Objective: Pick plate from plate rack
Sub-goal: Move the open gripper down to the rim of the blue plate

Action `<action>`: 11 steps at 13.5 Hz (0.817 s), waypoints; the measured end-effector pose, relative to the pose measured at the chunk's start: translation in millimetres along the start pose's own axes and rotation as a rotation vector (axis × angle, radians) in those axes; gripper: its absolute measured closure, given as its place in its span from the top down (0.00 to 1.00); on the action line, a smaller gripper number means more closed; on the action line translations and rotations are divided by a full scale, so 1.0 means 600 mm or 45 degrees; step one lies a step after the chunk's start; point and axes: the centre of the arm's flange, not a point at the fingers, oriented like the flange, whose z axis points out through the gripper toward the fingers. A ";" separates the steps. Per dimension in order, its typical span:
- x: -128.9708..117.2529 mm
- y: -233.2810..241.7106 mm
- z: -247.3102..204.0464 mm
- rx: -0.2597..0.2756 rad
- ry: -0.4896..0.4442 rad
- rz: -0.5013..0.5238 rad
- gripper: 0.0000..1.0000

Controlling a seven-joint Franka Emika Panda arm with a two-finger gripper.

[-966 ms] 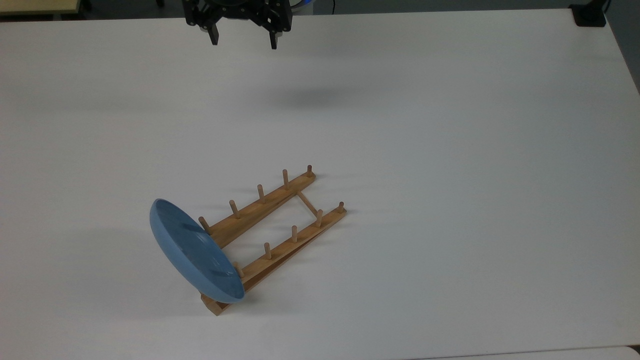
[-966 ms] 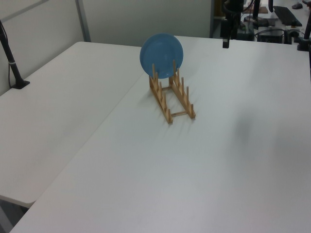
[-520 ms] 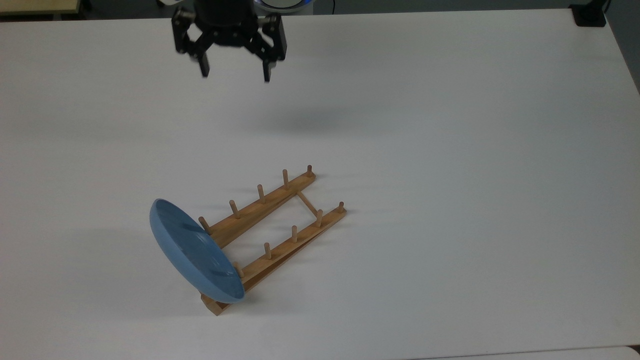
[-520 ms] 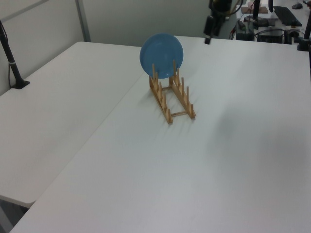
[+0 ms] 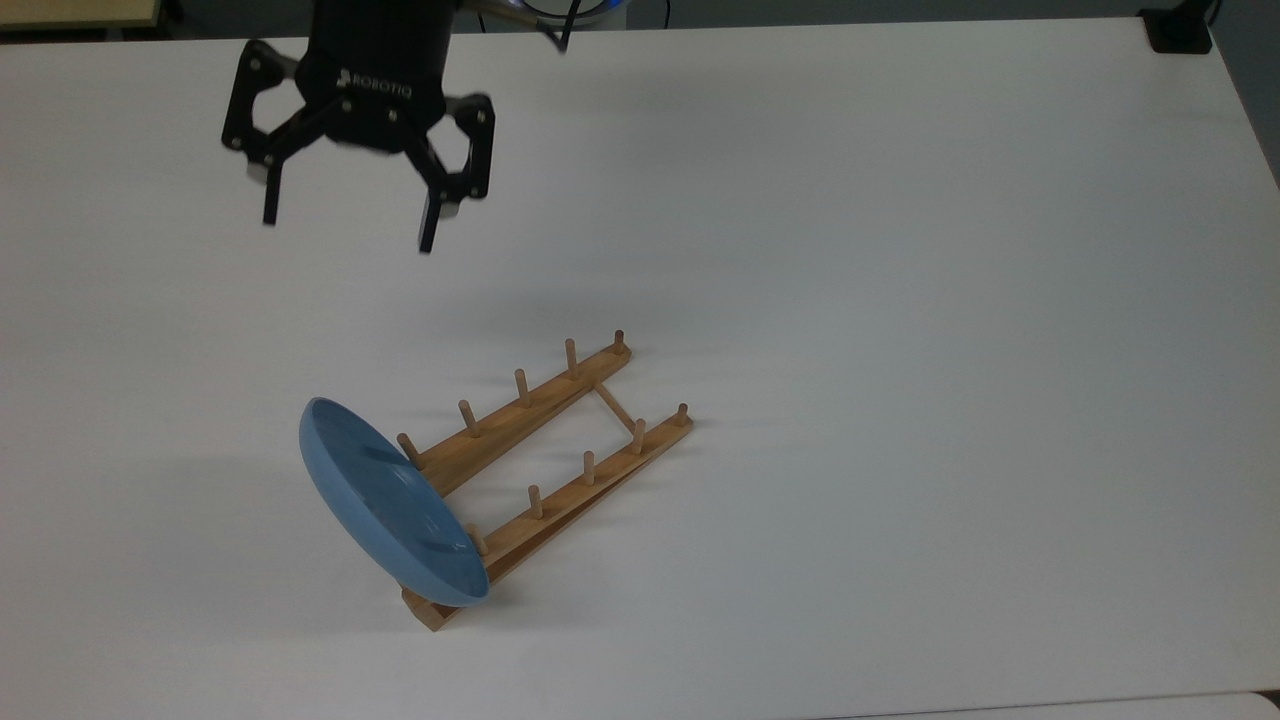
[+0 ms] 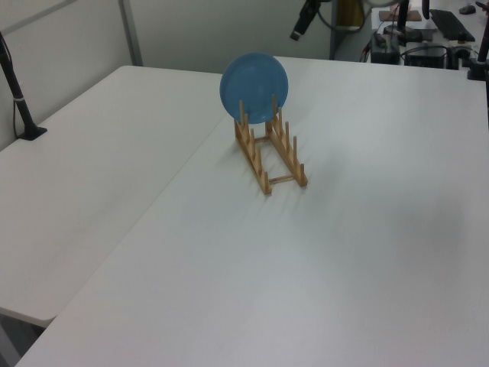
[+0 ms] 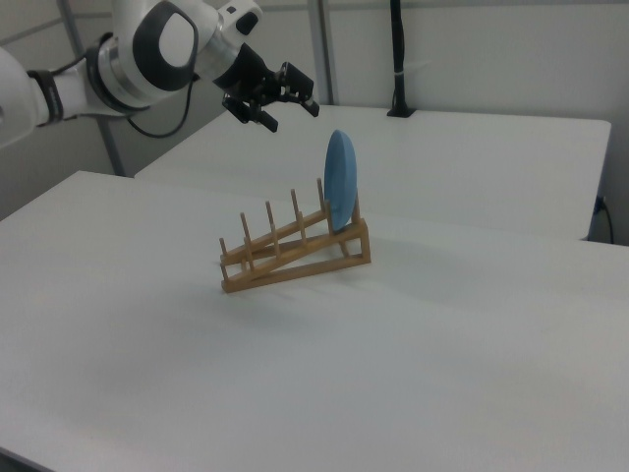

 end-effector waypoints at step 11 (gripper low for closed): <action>0.065 -0.055 0.164 -0.177 0.004 -0.350 0.86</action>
